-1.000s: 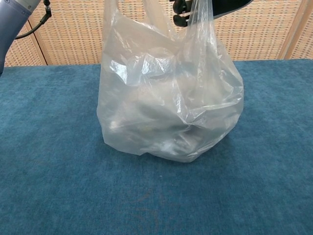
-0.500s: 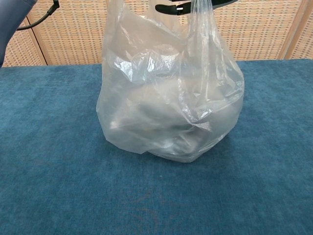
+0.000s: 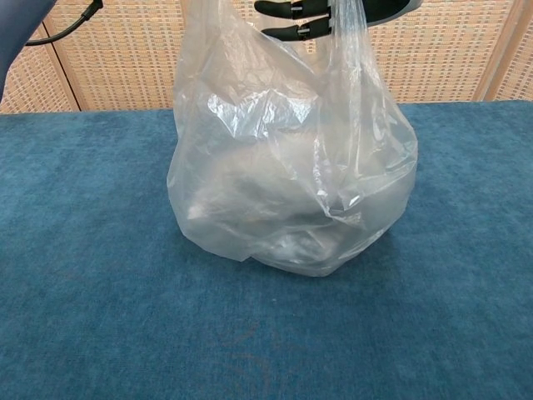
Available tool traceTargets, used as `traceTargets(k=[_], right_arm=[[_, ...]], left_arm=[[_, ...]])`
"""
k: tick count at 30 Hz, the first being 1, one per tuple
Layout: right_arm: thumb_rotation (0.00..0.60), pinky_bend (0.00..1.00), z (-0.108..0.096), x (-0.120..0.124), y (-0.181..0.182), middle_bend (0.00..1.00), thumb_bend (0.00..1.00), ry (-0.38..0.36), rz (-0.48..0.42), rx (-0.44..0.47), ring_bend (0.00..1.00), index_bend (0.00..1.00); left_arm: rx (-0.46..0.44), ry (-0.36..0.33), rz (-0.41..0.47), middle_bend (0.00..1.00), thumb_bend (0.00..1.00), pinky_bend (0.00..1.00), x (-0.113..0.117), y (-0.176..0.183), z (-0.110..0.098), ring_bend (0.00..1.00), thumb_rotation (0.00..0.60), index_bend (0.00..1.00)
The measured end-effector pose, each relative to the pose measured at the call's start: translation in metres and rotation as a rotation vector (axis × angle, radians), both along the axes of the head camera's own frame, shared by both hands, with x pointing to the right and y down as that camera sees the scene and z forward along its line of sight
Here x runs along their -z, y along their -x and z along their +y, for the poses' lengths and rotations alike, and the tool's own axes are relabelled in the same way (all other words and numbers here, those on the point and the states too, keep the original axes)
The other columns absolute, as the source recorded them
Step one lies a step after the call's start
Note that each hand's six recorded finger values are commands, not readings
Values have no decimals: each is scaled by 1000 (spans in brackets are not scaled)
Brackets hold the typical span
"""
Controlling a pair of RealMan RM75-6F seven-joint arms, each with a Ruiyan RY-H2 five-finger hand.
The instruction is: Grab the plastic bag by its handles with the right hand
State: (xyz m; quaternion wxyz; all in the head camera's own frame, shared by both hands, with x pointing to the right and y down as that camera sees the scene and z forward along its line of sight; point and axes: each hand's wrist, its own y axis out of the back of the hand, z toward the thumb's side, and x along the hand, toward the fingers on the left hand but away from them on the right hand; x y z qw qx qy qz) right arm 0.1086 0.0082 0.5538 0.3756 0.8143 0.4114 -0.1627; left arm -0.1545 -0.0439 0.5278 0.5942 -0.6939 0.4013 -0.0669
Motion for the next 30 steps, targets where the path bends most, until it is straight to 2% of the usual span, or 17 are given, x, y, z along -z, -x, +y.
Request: traceTargets(k=[5,12,15,22,30], right_arm=[[600,222,-2,2,2,515,64,3,-24,-13,343,514],[600,183,-2,2,5,425,78,5,-61,-37,235,472],[600,177,0,1,6,383,77,7,-63,-28,188,458],[600,168,2,0,7,373,79,10,-59,-2,174,452],[600,145,2,2,14,296,78,15,-85,-7,102,384]], left_arm=[[4,2,-9,0,283,153,-1,0,0,15,600,0],[18,16,-16,0,284,153,-3,-1,-1,14,600,0],[21,18,-12,0,283,153,-2,-1,-1,14,600,0],[25,21,-9,0,283,153,-1,-4,-2,13,600,0],[31,42,-5,0,281,153,-4,-7,-1,12,600,0]])
